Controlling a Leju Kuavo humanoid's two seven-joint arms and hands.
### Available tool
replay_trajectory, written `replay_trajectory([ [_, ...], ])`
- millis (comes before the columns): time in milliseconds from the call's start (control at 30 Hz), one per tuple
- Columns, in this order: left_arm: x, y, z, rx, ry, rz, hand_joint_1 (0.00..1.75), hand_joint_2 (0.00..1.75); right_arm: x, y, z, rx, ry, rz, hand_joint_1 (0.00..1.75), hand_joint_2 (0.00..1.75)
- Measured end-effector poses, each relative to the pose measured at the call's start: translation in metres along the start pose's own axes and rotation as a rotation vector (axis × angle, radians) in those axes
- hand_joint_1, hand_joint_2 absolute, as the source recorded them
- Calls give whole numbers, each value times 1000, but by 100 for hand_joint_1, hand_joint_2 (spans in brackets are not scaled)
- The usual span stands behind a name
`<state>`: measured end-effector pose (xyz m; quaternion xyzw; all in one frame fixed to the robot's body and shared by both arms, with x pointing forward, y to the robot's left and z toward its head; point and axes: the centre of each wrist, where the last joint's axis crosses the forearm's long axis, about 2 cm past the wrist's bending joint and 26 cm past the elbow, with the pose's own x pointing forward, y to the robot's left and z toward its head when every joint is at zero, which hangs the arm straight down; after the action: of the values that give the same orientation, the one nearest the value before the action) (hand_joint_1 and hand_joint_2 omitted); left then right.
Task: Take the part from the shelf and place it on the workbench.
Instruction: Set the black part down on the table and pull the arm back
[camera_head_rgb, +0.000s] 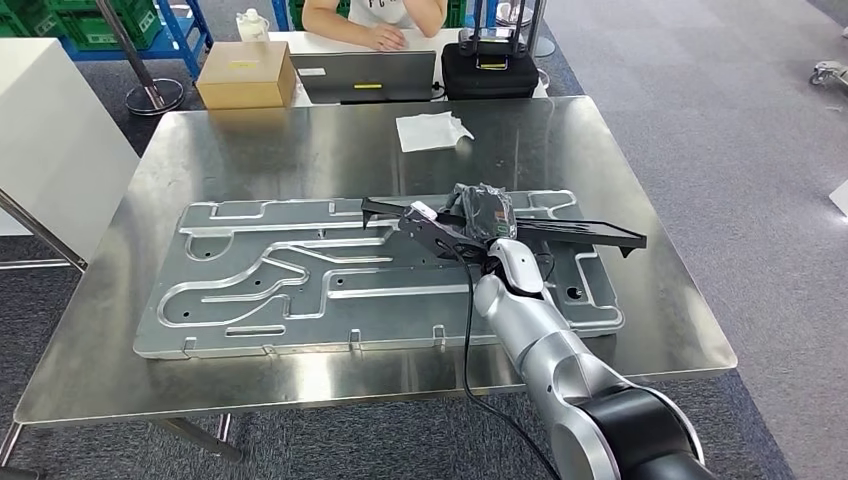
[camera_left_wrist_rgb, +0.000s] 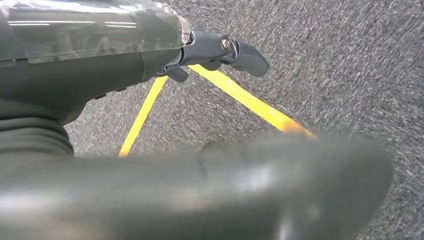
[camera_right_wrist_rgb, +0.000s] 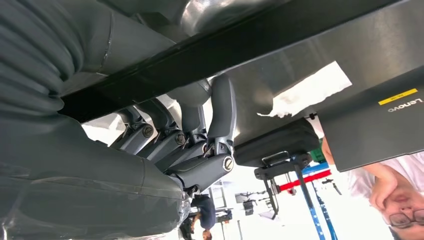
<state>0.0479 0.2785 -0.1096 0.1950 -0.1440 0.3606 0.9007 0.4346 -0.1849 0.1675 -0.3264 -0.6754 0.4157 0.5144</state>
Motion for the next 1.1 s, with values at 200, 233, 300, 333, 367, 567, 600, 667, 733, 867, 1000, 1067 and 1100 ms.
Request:
replay_trajectory([
  [200, 1, -1, 0, -6, -19, 0, 0, 0, 0, 11, 8, 26, 5, -16, 0, 0],
  [233, 1, -1, 0, -8, -22, 4, 0, 0, -1, 16, 11, 36, 11, -19, 0, 0],
  [300, 0, 0, 0, -10, -22, 8, 0, 0, -3, 20, 15, 45, 16, -24, 0, 0],
  [333, 0, 0, 0, -10, -21, 9, 0, 0, -3, 21, 16, 46, 17, -26, 0, 44],
  [367, 0, 0, 0, -10, -19, 9, 0, 0, -3, 21, 16, 46, 18, -27, 0, 87],
  [567, -1, 0, 0, -23, -16, 14, 0, 0, -4, 24, 18, 52, 17, -39, 0, 175],
  [600, -1, 0, 0, -27, -16, 16, 0, 0, -4, 25, 19, 53, 14, -43, 0, 175],
  [667, -1, 0, 0, -35, -17, 18, 0, 0, -4, 25, 19, 53, 4, -56, 0, 175],
  [733, -1, 0, 0, -44, -17, 18, 0, 0, -4, 25, 19, 53, -10, -80, 0, 175],
  [867, -1, 1, 0, -66, -20, 16, 0, 0, 1, 19, 14, 50, -51, -216, 0, 175],
  [1000, -2, 2, -1, -81, -19, 11, 0, 0, 14, 3, 4, 16, -94, -435, 0, 175],
  [1067, -2, 3, -1, -84, -19, 8, 0, 0, 23, -11, -2, -20, -141, -570, 0, 175],
  [1100, -2, 4, -1, -85, -20, 7, 0, 0, 28, -20, -5, -42, -169, -642, 0, 175],
])
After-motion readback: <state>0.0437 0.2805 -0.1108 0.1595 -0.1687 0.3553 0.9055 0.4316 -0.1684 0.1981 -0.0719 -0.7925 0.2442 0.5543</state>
